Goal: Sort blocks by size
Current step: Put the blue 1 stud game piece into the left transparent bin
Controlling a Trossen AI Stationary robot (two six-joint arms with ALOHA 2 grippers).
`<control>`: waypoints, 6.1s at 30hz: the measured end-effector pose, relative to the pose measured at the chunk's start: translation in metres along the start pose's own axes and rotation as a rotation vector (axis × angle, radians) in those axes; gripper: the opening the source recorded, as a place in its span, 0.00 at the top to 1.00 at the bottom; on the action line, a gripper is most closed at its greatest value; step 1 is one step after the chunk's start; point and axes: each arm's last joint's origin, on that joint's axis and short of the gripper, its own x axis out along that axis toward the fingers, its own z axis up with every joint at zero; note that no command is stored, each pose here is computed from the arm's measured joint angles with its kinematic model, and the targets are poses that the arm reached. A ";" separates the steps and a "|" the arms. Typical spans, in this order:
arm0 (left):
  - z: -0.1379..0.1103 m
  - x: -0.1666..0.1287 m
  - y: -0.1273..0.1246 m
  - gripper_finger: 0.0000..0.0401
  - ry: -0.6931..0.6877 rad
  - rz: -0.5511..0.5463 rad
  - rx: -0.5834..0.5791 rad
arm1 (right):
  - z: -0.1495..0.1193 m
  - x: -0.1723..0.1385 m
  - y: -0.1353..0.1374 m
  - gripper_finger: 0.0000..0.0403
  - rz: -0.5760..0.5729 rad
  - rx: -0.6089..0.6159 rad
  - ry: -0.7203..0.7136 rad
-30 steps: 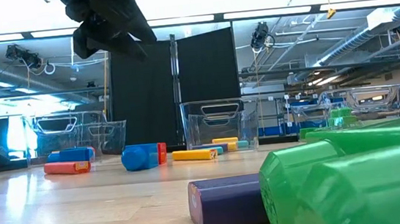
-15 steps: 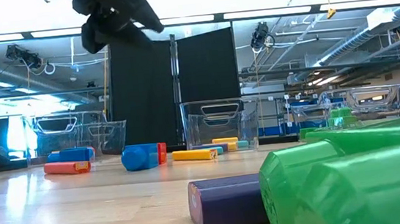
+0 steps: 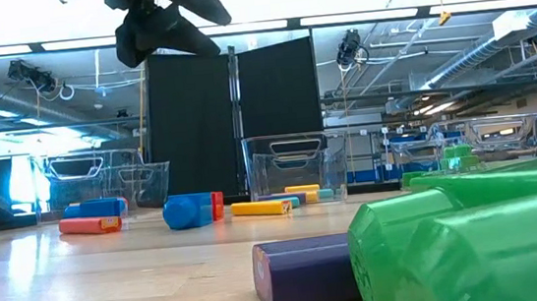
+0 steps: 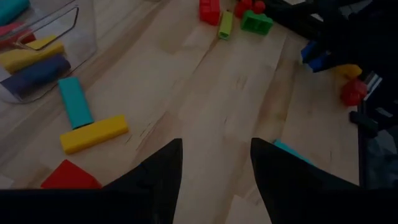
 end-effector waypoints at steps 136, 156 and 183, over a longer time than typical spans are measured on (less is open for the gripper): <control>0.007 -0.121 0.126 0.65 -0.639 -0.197 0.146 | 0.324 -0.107 -0.349 0.36 0.340 0.227 -1.273; 0.025 -0.134 0.199 0.65 -0.218 0.463 -0.166 | 0.232 -0.086 -0.329 0.36 0.326 0.448 -0.508; 0.009 -0.030 0.312 0.60 0.447 0.527 -0.599 | 0.223 -0.039 -0.223 0.39 0.319 0.565 -0.452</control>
